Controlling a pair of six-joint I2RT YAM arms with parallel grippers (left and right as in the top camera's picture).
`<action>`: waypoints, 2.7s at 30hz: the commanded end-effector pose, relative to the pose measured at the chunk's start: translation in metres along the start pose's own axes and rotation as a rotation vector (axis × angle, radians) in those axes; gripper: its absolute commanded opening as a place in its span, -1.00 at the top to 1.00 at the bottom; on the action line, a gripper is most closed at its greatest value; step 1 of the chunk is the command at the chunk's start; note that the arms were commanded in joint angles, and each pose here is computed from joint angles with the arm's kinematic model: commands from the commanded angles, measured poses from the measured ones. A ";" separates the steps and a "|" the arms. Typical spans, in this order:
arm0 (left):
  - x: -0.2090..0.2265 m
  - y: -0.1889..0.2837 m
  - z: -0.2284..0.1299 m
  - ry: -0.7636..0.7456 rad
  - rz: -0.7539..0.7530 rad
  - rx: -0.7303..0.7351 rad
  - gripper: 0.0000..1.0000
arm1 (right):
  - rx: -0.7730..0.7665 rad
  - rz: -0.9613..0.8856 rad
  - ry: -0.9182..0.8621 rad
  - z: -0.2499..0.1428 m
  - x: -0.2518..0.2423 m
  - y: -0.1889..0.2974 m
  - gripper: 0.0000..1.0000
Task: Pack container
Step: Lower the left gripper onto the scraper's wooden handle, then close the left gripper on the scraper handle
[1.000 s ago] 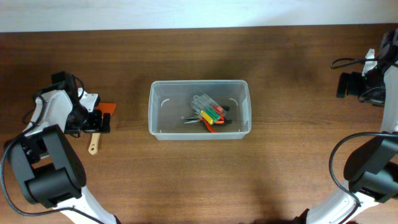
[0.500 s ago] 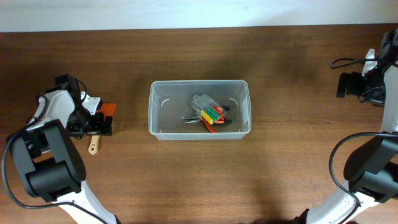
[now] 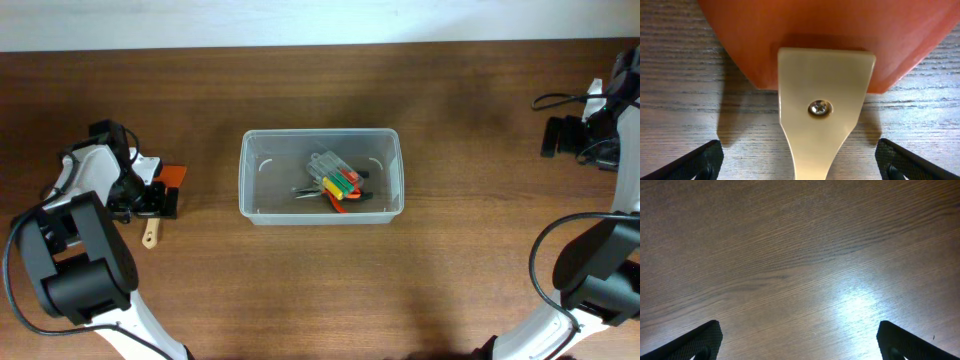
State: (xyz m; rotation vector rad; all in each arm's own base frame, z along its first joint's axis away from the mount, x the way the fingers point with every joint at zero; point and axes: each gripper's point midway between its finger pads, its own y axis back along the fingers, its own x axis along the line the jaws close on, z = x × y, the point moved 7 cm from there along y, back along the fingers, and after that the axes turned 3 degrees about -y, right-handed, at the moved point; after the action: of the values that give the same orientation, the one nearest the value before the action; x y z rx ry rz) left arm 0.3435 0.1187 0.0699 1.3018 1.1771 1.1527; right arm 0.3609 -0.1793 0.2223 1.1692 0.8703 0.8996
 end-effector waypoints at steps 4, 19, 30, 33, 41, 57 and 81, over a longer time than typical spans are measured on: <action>0.000 -0.001 0.003 0.012 -0.006 -0.006 -0.98 | 0.002 0.002 -0.014 0.000 -0.002 -0.002 -0.97; -0.003 -0.001 0.004 0.012 -0.038 -0.018 -0.98 | 0.002 0.002 -0.014 0.000 -0.002 -0.002 -0.97; -0.003 -0.002 0.004 0.012 -0.038 -0.016 -0.98 | 0.002 0.002 -0.014 0.000 -0.002 -0.001 -0.97; -0.003 -0.002 0.004 0.012 -0.035 -0.015 -0.98 | 0.002 0.002 -0.014 0.000 -0.002 -0.002 -0.97; -0.004 -0.003 0.003 0.012 -0.038 -0.010 -0.98 | 0.002 0.002 -0.014 0.000 -0.002 -0.002 -0.97; -0.005 -0.009 0.001 0.011 -0.045 0.009 -0.98 | 0.002 0.002 -0.014 0.000 -0.002 -0.002 -0.97; -0.005 -0.009 0.001 0.012 -0.046 0.009 -0.04 | 0.002 0.002 -0.014 0.000 -0.002 -0.002 -0.97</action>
State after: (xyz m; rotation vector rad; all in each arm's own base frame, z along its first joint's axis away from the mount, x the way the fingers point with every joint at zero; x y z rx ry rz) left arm 0.3446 0.1166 0.0677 1.2737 1.1959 1.1523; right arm 0.3609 -0.1792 0.2223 1.1694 0.8701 0.8999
